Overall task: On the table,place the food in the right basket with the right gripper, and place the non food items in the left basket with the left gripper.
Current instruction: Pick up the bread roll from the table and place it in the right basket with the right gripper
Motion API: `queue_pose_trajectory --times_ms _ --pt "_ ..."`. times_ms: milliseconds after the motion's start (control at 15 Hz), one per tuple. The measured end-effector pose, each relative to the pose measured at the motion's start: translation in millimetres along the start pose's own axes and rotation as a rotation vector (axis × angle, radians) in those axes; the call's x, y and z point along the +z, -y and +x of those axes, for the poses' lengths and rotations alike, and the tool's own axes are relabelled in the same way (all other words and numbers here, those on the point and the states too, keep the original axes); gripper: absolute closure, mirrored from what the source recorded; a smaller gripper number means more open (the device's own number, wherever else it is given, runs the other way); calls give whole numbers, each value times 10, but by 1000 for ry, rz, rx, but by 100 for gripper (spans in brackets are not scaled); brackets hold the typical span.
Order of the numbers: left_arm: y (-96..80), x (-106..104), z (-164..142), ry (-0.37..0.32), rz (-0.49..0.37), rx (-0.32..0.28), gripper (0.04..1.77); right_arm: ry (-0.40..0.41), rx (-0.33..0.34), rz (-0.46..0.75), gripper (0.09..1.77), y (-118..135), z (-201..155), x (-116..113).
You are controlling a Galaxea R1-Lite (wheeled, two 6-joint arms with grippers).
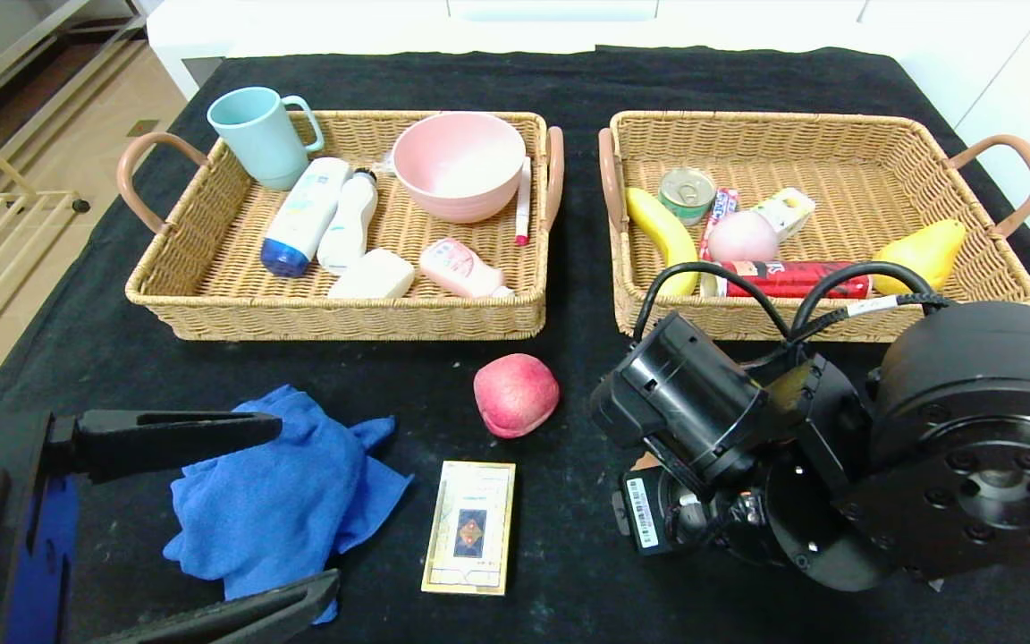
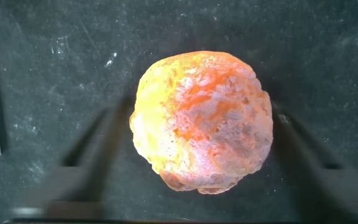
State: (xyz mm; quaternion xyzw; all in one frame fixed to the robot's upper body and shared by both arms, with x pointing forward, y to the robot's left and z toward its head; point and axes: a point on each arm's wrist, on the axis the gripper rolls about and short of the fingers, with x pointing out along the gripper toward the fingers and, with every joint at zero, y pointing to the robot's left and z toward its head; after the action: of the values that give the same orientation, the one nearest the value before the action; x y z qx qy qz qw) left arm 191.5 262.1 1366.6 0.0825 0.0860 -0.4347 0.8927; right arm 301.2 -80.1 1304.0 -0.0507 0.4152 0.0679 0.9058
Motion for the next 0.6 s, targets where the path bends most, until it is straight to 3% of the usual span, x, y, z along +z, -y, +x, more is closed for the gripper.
queue_pose_trajectory --times_ms 200,600 --pt "9 4 -26 6 6 1 9 -2 -2 5 80 10 8 7" --pt "16 8 -38 11 8 -1 9 -5 -5 4 100 7 26 5"
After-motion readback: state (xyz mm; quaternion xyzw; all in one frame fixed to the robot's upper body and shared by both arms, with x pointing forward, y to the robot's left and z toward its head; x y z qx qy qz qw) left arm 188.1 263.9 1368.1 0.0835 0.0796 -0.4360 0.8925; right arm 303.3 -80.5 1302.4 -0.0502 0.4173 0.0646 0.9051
